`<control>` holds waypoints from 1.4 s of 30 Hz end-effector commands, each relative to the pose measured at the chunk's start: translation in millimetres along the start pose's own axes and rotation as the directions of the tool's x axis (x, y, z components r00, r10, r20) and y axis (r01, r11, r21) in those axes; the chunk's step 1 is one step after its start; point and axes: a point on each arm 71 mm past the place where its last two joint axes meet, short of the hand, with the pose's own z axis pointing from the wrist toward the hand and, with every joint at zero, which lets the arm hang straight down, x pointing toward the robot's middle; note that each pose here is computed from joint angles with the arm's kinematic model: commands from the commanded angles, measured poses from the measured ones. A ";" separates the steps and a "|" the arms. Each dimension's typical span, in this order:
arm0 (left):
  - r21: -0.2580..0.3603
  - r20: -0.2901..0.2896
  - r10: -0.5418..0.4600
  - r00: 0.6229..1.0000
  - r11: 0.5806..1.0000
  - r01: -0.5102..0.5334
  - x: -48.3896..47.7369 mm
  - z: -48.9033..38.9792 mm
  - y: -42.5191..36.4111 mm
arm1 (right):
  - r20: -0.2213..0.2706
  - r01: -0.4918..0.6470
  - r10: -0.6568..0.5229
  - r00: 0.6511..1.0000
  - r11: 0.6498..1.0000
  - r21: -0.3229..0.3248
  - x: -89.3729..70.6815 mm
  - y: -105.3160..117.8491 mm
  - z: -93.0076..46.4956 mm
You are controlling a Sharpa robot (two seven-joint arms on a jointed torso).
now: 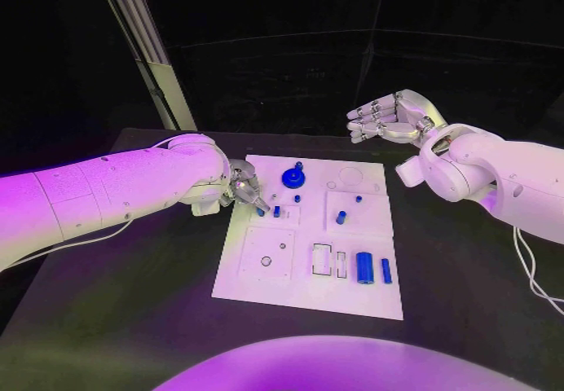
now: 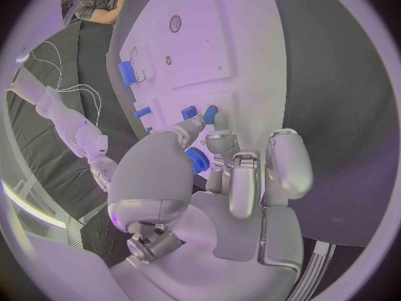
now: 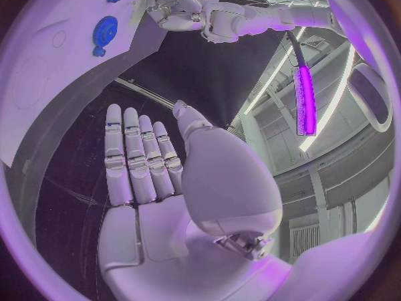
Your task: Assemble the parts on the task board
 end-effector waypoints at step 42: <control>0.016 0.076 -0.086 0.993 0.996 0.085 -7.0 -0.9 5.6 | -0.009 -0.003 0.002 1.000 1.000 -0.014 1.7 1.9 1.9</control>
